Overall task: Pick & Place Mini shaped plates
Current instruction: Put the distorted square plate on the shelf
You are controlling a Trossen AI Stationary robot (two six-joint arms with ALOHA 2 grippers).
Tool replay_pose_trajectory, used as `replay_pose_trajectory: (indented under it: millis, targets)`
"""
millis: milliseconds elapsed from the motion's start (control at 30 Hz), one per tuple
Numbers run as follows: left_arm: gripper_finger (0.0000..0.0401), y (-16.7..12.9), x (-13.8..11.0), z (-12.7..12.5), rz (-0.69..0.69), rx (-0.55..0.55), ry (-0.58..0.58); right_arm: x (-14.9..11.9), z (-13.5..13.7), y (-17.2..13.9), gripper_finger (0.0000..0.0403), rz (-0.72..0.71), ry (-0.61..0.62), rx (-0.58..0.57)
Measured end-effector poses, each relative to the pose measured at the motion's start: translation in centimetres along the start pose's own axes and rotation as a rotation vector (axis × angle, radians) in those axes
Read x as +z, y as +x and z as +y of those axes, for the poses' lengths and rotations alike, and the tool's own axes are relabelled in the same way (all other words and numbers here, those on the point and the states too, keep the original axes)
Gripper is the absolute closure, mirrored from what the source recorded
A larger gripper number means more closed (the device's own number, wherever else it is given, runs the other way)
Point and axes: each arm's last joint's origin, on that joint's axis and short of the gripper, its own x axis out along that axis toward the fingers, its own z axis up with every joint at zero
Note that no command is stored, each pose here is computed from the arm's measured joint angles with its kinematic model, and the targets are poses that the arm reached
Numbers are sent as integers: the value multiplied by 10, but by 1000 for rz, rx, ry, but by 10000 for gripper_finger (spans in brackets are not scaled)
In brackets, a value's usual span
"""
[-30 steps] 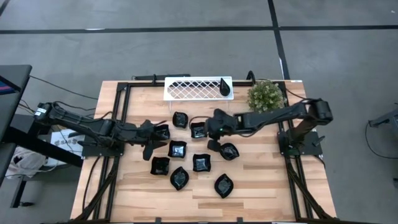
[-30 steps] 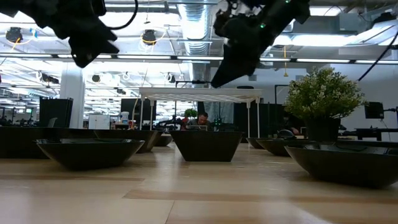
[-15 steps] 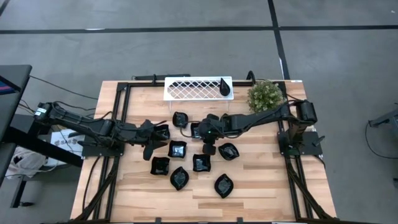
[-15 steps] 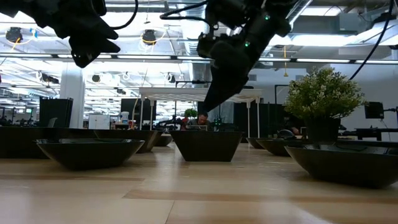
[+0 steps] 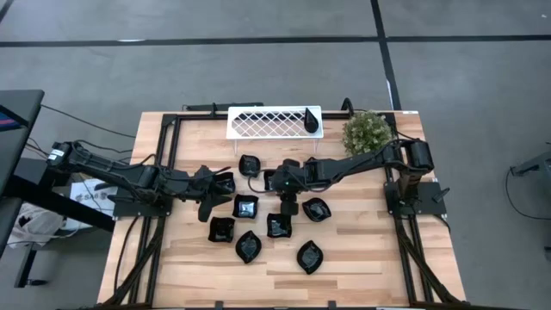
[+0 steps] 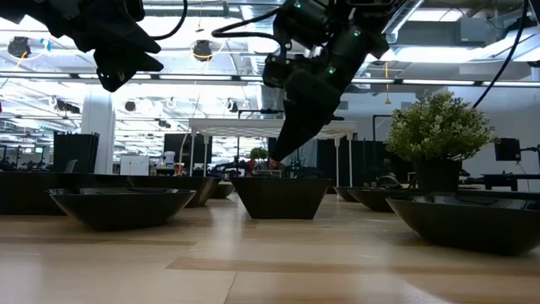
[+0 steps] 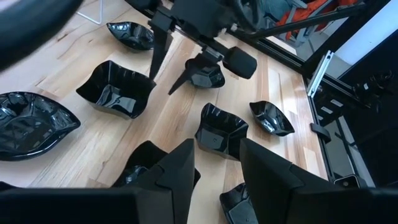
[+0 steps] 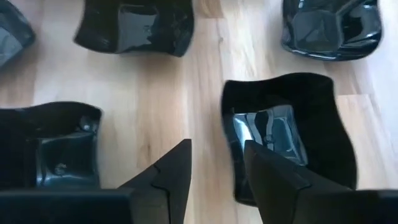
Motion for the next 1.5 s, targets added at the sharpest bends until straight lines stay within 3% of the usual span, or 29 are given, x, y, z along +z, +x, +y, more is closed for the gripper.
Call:
replay_pose_trajectory:
  millis: [233, 367, 633, 867, 1000, 1233, 1500]
  targets:
    - [270, 0, 0, 0, 0, 0, 0, 0, 0, 0, 266, -4, -1, 1]
    - [270, 0, 0, 0, 3, 2, 0, 2, 0, -9, 269, -9, 78, 0]
    - [270, 1, -1, 9, 36, 49, -16, 10, 3, -81, 286, -91, 29, -55]
    - [270, 3, -16, 37, 302, 166, -89, -2, -9, -146, 285, -99, 22, -90]
    - [270, 4, -22, 44, 375, 228, -93, -11, -16, -170, 285, -112, 47, -99]
    - [270, 11, -27, 44, 441, 215, 66, -32, -21, -191, 285, -154, 115, -102]
    - [270, 23, -31, 41, 466, 200, 303, -49, -19, -188, 285, -138, 196, -91]
